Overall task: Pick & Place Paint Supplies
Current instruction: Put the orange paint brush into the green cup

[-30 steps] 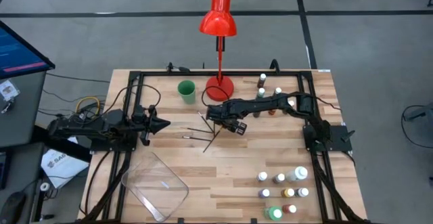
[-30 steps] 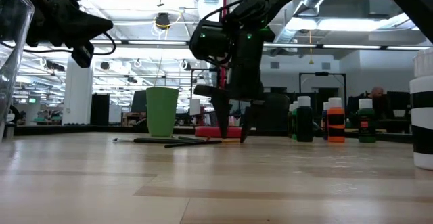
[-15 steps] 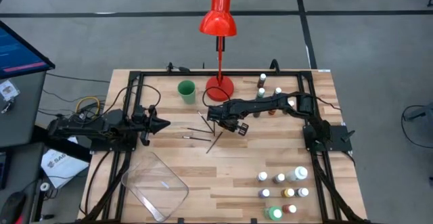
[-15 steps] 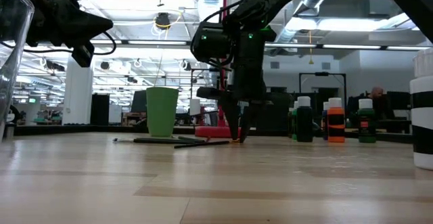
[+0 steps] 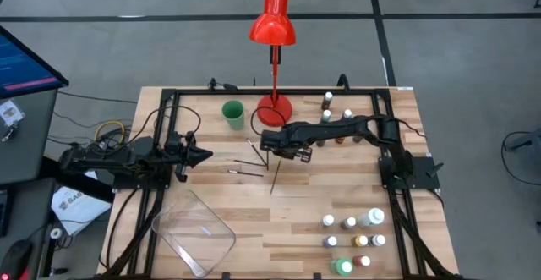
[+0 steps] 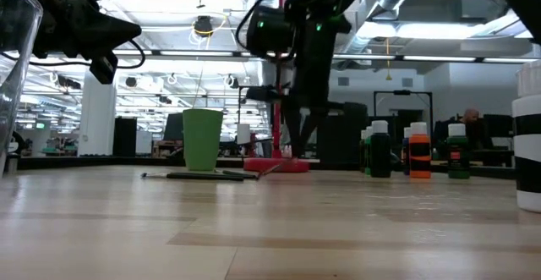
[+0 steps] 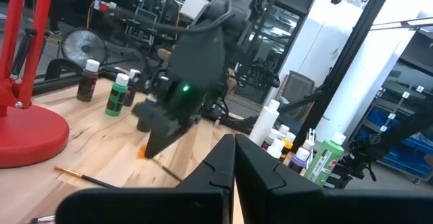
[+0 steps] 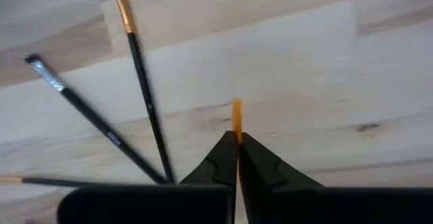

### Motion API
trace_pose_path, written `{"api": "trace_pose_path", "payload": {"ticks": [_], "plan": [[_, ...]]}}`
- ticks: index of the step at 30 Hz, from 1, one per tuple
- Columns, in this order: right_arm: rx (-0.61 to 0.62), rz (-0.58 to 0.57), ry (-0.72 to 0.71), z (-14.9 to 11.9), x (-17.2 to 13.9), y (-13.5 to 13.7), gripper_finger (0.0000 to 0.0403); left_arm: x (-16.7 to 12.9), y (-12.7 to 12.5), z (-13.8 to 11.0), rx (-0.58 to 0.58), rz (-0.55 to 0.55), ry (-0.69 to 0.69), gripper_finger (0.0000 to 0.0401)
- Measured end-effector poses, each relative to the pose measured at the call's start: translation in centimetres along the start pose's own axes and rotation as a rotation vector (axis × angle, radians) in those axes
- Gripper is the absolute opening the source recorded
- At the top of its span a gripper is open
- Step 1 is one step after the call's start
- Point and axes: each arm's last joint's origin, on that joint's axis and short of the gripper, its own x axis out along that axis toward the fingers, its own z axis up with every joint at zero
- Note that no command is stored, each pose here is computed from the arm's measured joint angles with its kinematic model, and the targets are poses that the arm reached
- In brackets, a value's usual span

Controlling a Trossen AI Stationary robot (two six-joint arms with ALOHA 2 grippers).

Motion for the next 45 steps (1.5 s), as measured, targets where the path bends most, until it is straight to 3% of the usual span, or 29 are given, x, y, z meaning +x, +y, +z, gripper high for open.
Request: {"api": "trace_pose_path", "payload": {"ticks": [3,8,16,19,30,38,45], "plan": [[-0.061,0.087,-0.059,-0.3,-2.4,0.2,0.0001,0.0,0.0,0.0,0.0,0.0,0.0,0.0001],[-0.203,0.326,-0.256,-0.1,-6.7,1.3,0.0001,0.0,0.0,0.0,0.0,0.0,-0.001,0.0001],[-0.655,0.739,-0.716,1.1,-12.8,5.4,0.0,0.0,0.0,-0.1,0.001,0.002,0.006,0.0001],[-0.72,0.815,-0.877,2.1,-14.1,6.3,0.0,0.1,0.0,-0.1,0.001,0.003,0.009,0.0001],[-0.787,0.945,-1.093,6.4,-10.9,9.1,0.0,0.1,0.0,0.0,0.0,-0.001,0.003,0.0001],[-0.891,0.891,-1.13,8.0,-8.7,9.5,0.0,0.1,0.0,0.0,0.0,-0.003,0.002,0.0001],[-0.9,0.865,-1.144,8.8,-6.6,9.9,0.0,0.1,0.0,0.0,0.0,-0.003,0.0,0.0001]]}}
